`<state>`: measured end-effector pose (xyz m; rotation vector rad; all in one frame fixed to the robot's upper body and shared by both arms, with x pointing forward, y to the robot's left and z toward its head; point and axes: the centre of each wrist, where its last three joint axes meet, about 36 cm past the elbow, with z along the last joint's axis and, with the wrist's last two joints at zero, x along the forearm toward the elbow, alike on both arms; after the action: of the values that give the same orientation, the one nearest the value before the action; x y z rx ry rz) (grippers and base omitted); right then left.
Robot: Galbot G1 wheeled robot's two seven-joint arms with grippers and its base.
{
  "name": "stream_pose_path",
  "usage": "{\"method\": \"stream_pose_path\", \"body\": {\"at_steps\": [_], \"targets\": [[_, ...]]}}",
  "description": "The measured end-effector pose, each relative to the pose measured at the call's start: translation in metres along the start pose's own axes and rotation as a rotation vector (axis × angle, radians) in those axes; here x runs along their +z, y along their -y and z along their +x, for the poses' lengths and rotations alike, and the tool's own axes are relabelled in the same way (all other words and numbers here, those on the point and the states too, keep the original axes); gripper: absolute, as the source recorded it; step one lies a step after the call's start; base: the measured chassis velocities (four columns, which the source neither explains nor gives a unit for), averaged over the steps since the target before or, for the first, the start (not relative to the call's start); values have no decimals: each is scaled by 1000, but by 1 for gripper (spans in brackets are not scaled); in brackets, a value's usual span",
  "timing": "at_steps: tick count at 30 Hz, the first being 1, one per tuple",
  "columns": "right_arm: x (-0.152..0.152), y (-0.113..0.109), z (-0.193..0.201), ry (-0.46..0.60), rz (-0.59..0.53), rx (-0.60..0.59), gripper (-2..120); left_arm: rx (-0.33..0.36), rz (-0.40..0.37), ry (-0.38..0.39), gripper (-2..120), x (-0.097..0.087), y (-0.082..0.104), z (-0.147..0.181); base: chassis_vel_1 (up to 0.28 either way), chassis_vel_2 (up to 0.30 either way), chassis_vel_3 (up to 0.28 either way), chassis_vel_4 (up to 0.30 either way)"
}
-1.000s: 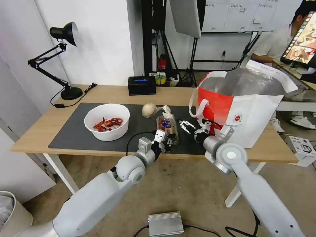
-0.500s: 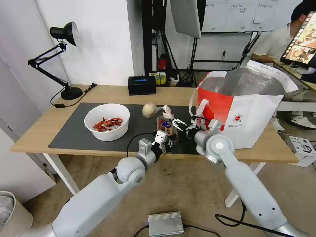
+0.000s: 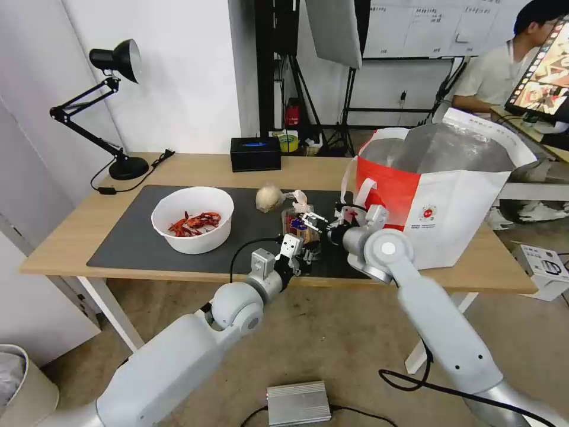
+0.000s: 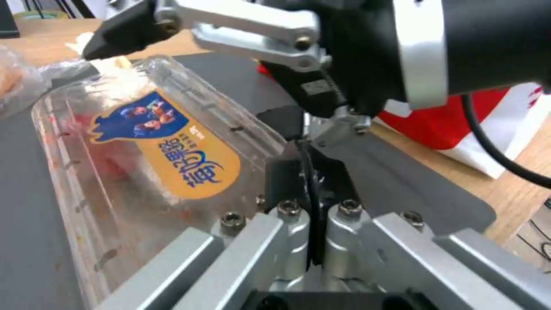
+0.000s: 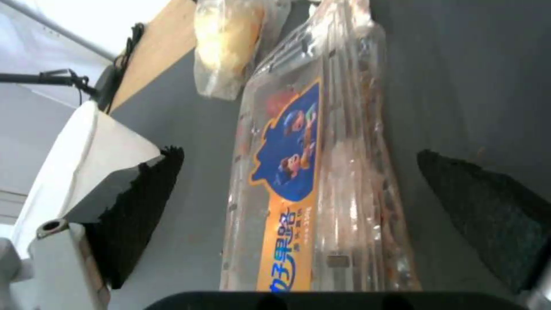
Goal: Pick up the trash from the table and place it into the takeout bag.
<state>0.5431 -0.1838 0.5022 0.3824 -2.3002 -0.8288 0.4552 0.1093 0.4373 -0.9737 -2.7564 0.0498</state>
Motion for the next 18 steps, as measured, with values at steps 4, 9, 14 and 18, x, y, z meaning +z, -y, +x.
{"method": "stream_pose_path", "body": {"at_steps": [4,9,14,18], "targets": [[-2,-1,-4,-18,-2,5,100,1,4,4,0,0,2,1,0,0,0,0],[-5,1,-9,-30,0,12,100,4,7,6,0,0,4,1,0,0,0,0],[-7,2,-12,-43,0,4,100,8,8,5,0,1,5,1,0,0,0,0],[-7,3,-14,-50,0,0,100,8,8,6,0,1,5,1,0,0,0,0]]}}
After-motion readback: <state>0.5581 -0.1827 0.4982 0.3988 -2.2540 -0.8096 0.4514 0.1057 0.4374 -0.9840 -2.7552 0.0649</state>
